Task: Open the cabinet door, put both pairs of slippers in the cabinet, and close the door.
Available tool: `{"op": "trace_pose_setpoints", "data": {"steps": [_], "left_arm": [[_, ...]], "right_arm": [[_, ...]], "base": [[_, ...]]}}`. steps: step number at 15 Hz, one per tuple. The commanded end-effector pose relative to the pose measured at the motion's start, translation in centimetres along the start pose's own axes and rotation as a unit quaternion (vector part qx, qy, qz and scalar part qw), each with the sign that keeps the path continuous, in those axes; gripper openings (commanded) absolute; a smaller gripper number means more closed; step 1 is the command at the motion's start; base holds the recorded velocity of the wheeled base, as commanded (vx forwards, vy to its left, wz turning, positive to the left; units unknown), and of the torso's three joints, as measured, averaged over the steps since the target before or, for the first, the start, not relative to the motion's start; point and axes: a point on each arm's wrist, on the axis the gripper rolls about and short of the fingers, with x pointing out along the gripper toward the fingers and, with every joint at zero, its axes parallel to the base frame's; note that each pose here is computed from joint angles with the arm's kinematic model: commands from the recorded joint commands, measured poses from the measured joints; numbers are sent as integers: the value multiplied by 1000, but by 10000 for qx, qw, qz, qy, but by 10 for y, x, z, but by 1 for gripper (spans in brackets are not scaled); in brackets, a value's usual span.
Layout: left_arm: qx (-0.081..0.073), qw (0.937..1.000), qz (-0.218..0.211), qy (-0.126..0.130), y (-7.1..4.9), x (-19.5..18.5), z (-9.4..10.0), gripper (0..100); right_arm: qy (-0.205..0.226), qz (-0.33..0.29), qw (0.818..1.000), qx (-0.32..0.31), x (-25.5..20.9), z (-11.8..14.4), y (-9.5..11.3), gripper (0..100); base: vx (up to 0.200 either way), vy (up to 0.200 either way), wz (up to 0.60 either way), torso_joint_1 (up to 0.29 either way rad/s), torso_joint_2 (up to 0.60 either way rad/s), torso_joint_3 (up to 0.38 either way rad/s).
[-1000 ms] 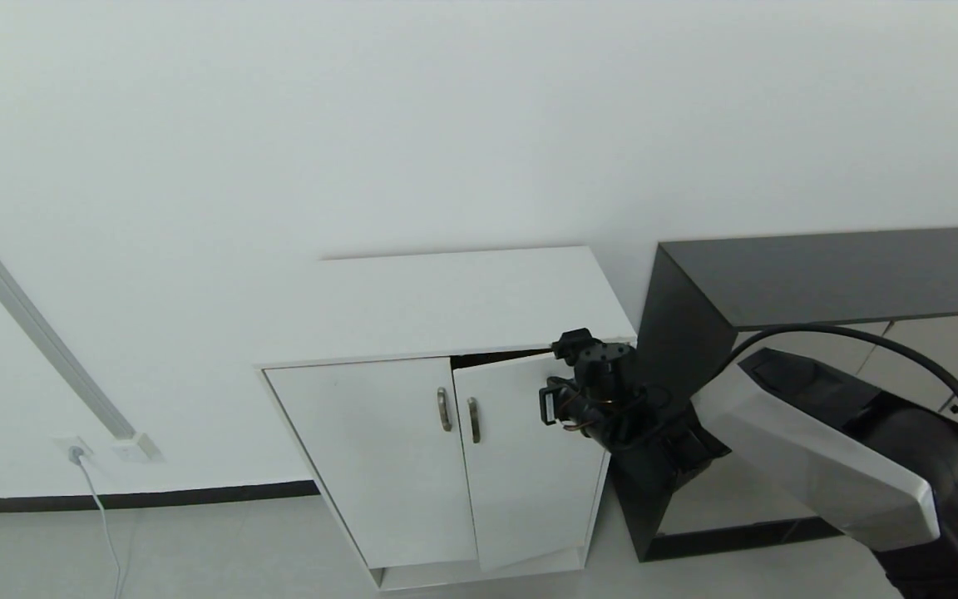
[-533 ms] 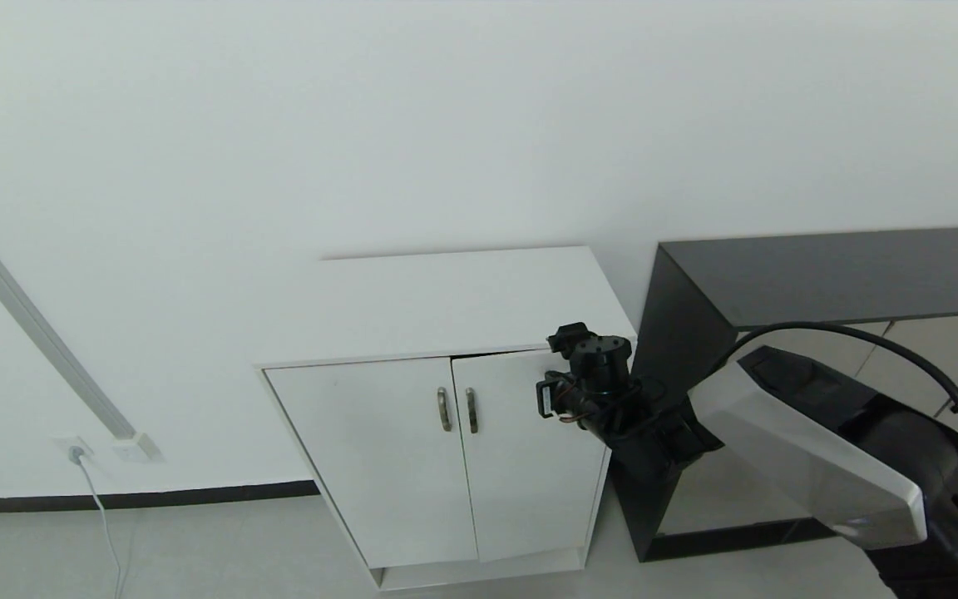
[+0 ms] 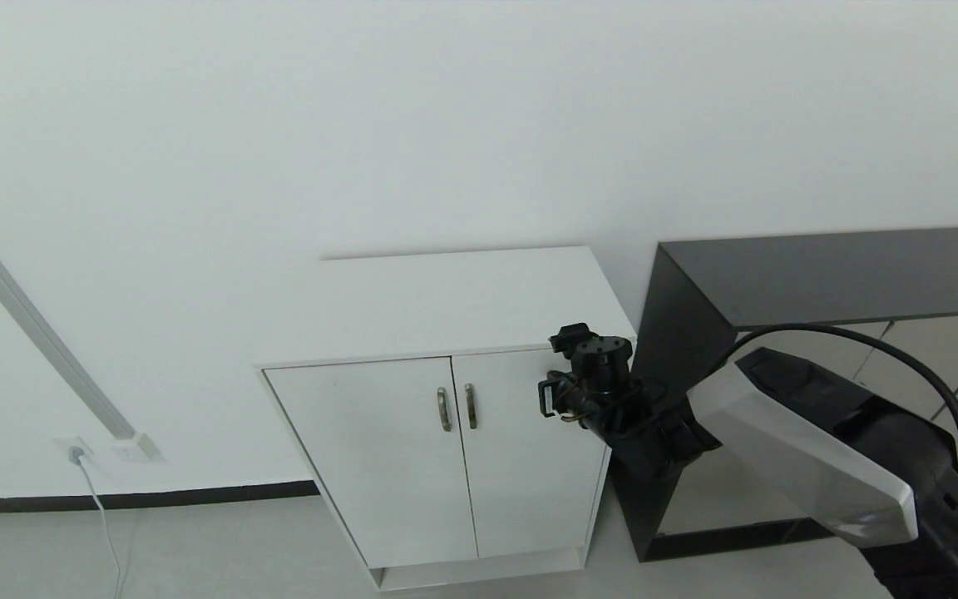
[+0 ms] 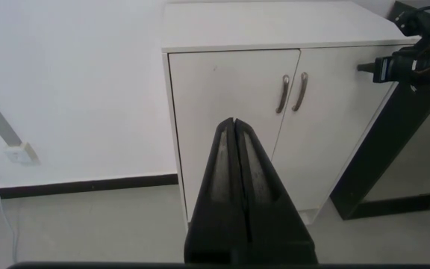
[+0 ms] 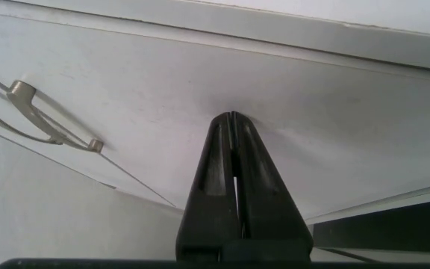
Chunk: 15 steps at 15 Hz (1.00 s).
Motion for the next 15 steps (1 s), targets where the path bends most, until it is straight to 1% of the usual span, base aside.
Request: {"op": "trace_pose_setpoints", "data": {"steps": [1,5,12,15], "left_arm": [[-3,10000,2,6,0,0,0,0],[4,10000,2,6,0,0,0,0],[4,10000,2,6,0,0,0,0],[4,10000,2,6,0,0,0,0]], "right_arm": [[-6,4,10000,0,0,0,0,0],[2,4,10000,-1,1,0,1,0],[7,-71,10000,17,9,-5,-6,0],[-23,-68,10000,23,5,-1,-7,0]], "base": [[0,0,0,0,0,0],[0,0,0,0,0,0],[0,0,0,0,0,0],[0,0,0,0,0,0]]}}
